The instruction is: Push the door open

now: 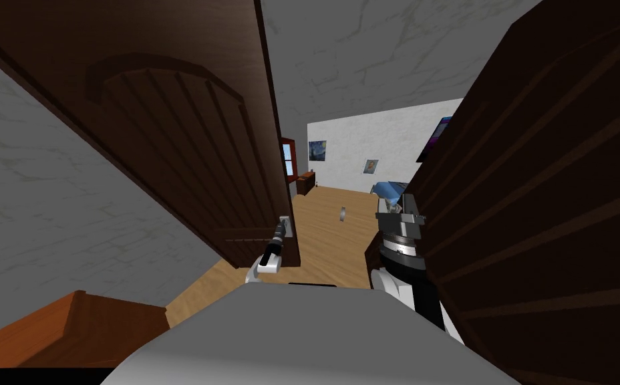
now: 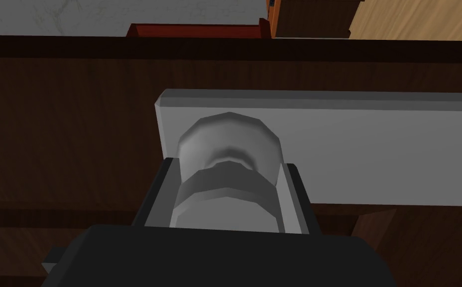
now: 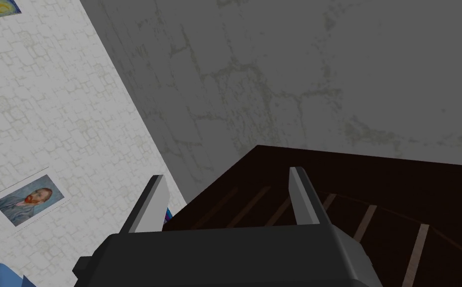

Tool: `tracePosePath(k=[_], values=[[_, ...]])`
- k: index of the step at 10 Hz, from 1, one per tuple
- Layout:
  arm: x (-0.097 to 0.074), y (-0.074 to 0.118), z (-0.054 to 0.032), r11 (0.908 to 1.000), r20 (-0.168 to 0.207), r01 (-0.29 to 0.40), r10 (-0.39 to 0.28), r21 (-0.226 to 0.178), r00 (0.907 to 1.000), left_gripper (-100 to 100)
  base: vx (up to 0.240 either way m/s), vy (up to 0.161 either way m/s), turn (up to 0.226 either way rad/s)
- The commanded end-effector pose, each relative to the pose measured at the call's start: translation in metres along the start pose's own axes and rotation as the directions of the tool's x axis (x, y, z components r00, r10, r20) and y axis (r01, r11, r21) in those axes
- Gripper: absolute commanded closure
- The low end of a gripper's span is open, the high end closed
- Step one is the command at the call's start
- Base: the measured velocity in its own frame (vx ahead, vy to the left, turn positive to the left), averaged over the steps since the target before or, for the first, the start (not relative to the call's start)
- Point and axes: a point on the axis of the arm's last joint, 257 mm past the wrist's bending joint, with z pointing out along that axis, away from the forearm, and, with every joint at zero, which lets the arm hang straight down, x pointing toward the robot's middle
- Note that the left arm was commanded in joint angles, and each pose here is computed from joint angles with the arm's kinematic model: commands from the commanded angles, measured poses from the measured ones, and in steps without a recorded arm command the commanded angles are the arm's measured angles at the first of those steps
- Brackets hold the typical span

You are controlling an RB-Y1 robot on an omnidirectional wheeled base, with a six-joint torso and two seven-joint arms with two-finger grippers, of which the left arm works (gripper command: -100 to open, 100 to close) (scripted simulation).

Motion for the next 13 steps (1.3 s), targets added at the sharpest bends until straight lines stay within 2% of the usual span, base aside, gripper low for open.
tracePosePath(k=[1, 4, 8, 13], values=[[-0.017, -0.008, 0.0067, 0.9997, 0.025, -0.015, 0.014, 0.019, 0.9996, 100, 0.223, -0.07, 0.082], [-0.036, -0.009, 0.0078, 0.9995, 0.057, -0.025, 0.024, 0.019, 0.9981, 100, 0.208, -0.053, 0.053], [-0.061, -0.01, 0.0084, 0.9993, 0.101, -0.032, 0.03, 0.019, 0.9944, 100, 0.114, -0.06, 0.051], [-0.08, -0.012, 0.0081, 0.9993, 0.141, -0.033, 0.03, 0.019, 0.9896, 100, 0.111, -0.058, 0.056]])
